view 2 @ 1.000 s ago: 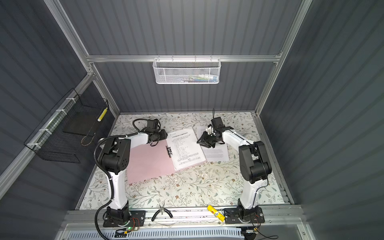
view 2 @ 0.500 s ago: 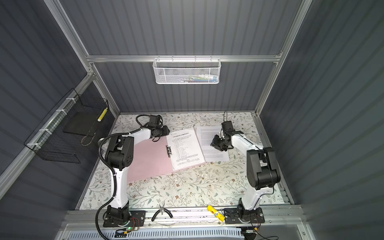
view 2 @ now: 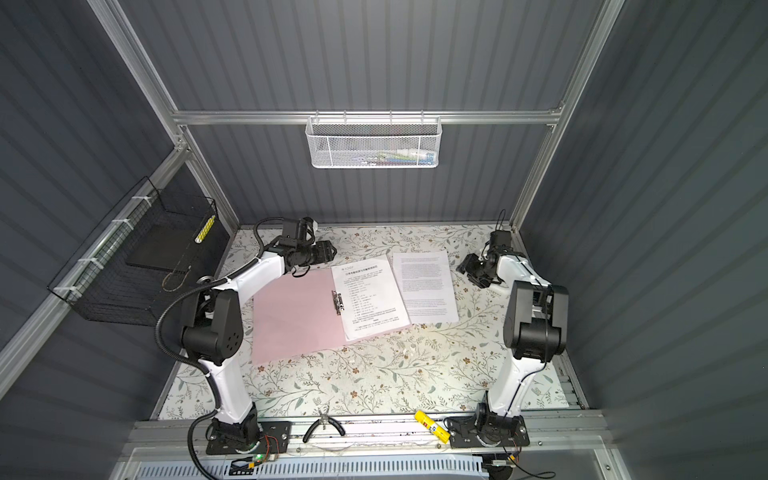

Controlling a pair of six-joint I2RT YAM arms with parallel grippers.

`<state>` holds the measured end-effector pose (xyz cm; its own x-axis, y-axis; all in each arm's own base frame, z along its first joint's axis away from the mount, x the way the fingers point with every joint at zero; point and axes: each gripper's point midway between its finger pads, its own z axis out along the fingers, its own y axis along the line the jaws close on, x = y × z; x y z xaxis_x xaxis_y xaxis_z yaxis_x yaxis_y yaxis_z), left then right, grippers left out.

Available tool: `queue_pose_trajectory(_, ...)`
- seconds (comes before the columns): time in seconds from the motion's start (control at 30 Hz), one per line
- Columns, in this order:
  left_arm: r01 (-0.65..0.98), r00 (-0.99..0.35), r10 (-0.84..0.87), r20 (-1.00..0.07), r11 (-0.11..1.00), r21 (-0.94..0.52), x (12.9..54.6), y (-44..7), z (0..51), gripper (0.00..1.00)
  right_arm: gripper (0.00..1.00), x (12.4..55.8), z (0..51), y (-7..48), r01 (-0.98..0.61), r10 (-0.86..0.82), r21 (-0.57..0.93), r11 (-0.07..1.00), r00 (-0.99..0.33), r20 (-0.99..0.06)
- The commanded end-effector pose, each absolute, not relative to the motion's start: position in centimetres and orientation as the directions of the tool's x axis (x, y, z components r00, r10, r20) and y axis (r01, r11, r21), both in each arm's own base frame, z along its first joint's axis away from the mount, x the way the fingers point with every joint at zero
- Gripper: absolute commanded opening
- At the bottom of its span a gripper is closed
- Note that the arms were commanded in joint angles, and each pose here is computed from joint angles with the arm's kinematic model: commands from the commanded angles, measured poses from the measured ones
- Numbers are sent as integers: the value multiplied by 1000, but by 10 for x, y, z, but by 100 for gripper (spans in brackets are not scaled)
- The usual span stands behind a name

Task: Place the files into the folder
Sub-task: 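Move the right gripper to the loose printed sheet farther from the robot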

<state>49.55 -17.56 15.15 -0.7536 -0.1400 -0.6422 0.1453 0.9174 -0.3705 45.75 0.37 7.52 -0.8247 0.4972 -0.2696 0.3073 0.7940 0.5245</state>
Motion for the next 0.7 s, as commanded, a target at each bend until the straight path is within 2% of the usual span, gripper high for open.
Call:
queue_pose_trajectory(0.0,123,-796,-136,-590,917,-378,466,-168,137,72,58,470,81,15,234,449,570,788,-851,-271)
queue_pose_trajectory(0.2,164,-776,-146,-614,893,-420,440,-169,144,70,57,484,67,23,219,419,599,770,-882,-216)
queue_pose_trajectory(0.47,145,-752,-208,-626,873,-465,427,-158,147,69,54,498,53,33,214,396,645,733,-906,-150)
queue_pose_trajectory(0.67,132,-752,-312,-581,792,-596,428,-151,149,68,51,506,41,44,207,366,658,724,-924,-112)
